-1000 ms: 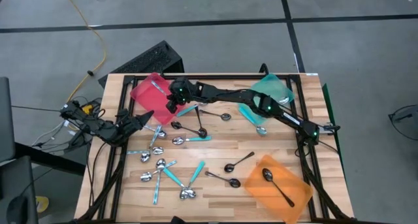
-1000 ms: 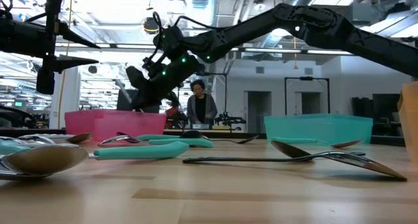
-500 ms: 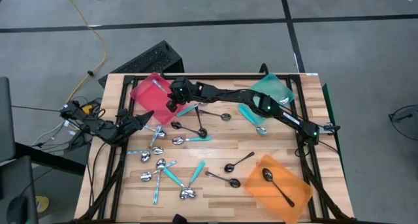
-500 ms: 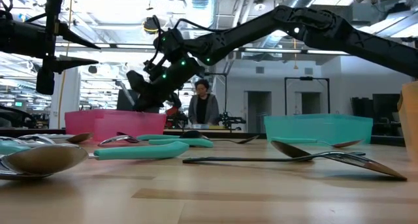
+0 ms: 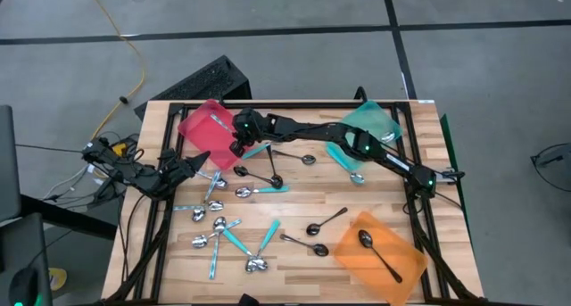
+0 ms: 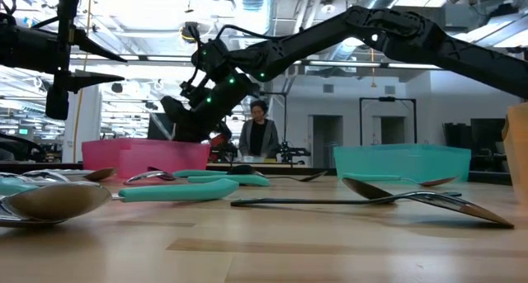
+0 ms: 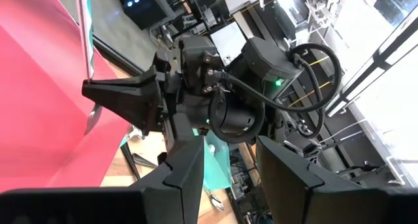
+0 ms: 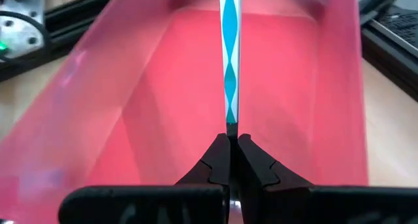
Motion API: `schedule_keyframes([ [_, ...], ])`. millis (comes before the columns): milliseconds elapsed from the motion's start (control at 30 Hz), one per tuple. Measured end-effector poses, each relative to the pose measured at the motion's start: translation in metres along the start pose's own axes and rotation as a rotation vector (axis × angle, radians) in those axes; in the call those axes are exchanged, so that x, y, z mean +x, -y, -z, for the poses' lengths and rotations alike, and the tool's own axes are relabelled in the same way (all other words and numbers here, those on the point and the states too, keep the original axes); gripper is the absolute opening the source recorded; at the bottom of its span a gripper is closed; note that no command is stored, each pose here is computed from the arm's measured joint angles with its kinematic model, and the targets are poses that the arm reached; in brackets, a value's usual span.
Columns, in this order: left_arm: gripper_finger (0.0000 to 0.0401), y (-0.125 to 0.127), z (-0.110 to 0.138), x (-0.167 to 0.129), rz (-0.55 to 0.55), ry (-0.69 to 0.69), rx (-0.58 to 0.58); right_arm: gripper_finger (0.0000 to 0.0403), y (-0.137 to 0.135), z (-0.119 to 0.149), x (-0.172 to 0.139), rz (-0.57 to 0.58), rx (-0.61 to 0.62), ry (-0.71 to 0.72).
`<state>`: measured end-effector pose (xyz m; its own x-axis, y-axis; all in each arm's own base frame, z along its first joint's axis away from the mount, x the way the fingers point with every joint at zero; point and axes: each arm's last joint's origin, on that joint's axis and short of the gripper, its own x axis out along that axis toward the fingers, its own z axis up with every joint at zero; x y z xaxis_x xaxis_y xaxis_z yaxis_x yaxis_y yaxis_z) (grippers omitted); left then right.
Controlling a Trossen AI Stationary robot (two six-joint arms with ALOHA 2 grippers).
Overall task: Sort silverware by color (type)
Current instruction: Put the blue patterned spoon into the red bin
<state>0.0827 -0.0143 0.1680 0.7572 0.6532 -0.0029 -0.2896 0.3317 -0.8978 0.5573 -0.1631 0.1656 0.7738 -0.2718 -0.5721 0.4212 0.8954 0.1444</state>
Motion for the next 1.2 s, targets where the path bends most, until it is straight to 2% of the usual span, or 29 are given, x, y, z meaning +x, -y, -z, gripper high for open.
schedule_keyframes([
  [167,0.0123,0.0,0.0,0.0,0.0,0.0,0.0,0.0029,0.005,-0.002,0.0,0.033,0.005,0.013],
  [300,0.0123,0.0,0.0,0.0,0.0,0.0,0.0,0.0029,0.006,0.007,0.009,0.042,0.005,0.004],
  [867,0.0123,0.0,0.0,0.0,0.0,0.0,-0.005,0.0035,0.012,0.011,0.015,0.043,0.035,0.007],
  [1200,0.0123,0.0,0.0,0.0,-0.001,0.001,0.003,0.0062,0.012,0.013,0.016,0.041,0.035,0.002],
])
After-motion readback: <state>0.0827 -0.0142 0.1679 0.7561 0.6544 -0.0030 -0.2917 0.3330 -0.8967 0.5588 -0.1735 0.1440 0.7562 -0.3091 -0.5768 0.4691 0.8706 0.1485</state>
